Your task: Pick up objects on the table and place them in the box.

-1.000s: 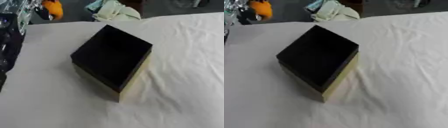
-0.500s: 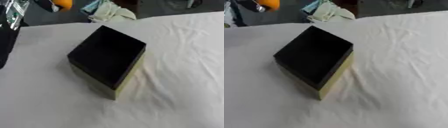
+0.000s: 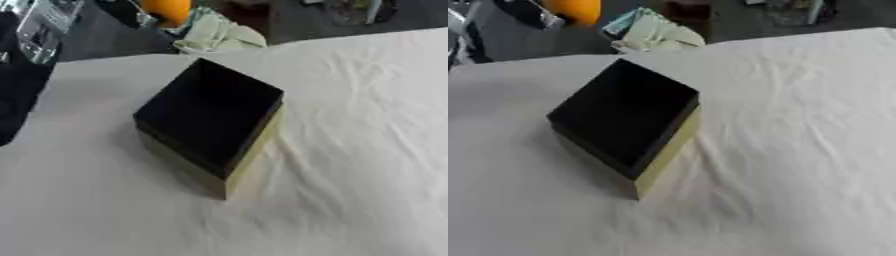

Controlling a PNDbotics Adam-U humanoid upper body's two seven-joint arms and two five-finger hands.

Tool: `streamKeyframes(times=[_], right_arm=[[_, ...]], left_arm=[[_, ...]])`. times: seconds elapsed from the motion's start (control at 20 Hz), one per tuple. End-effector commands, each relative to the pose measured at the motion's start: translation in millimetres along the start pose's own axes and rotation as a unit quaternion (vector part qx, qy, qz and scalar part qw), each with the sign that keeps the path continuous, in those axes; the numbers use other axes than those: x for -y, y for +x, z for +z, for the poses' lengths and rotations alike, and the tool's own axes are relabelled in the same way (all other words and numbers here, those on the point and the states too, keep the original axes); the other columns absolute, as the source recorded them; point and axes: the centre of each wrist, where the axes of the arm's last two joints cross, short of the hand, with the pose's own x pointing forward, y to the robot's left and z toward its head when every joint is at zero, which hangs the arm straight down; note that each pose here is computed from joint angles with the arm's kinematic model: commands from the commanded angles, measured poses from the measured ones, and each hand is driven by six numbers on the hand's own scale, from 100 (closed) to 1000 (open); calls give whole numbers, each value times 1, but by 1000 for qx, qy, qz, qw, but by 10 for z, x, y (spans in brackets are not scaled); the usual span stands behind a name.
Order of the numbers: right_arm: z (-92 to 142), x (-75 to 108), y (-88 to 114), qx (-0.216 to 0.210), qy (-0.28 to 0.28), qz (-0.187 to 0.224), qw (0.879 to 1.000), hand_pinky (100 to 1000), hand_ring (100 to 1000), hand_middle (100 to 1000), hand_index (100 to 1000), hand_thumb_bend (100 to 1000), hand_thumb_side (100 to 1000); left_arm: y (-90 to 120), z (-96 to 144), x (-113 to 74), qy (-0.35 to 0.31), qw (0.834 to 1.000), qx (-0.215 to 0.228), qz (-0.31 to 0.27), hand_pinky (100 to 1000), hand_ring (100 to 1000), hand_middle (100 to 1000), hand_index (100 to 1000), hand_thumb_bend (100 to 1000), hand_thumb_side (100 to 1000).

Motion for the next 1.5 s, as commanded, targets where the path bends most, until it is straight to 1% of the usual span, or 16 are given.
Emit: streamKeyframes(times=[0.05,0.25,0.35,0.45,0.7,1.05,1.1,1.15,1.25,1.3,1.35,1.4,1.45,1.5], right_arm=[[-60,1,67,14,0,-9,1000,770,747,724,862,292,1000],[-60,-9,70,14,-1,-11,1000,770,747,723,862,292,1000],[-58,-10,69,13,-1,-11,1000,770,748,723,862,292,1000],[-56,-14,69,12,-2,-13,1000,770,748,723,861,292,1000],[-50,-13,65,11,-4,-13,1000,770,748,722,861,293,1000],[-36,-21,61,8,-7,-16,1000,770,748,721,861,294,1000],[-34,-22,60,7,-7,-16,1000,770,748,721,860,291,1000],[-32,-23,59,7,-7,-16,1000,770,748,721,860,295,1000],[-28,-24,57,5,-7,-16,1000,770,748,720,860,295,1000],[-27,-24,57,5,-7,-16,1000,770,748,720,860,296,1000],[-26,-24,56,5,-8,-16,1000,770,748,720,860,296,1000],[-24,-23,55,4,-8,-15,1000,770,747,720,860,296,1000],[-22,-22,54,4,-8,-15,1000,770,747,720,860,296,1000],[-20,-22,52,3,-8,-15,1000,770,747,720,860,292,1000]], left_arm=[[147,-12,-100,15,999,35,5,124,408,551,601,424,100],[347,-32,-23,16,998,61,8,137,418,561,611,429,100],[435,-48,31,14,998,64,0,141,421,564,613,430,100],[501,-69,132,7,998,65,-1,142,424,564,610,427,100],[570,-86,411,-22,998,62,2,151,433,570,614,430,100],[624,-106,661,-43,998,53,-6,157,437,573,617,430,100],[631,-109,694,-47,997,53,-6,161,441,574,620,499,100],[640,-114,732,-51,997,55,-3,165,443,577,622,427,100],[659,-121,789,-59,996,60,-2,221,473,611,661,431,100],[664,-122,811,-64,996,62,-2,302,517,659,706,449,100],[668,-123,826,-69,996,64,-4,383,556,691,735,485,100],[670,-123,827,-71,995,66,-8,516,615,716,769,578,100],[671,-120,816,-72,995,67,-16,569,650,735,802,633,100],[673,-115,805,-71,995,67,-26,625,714,777,853,655,100]])
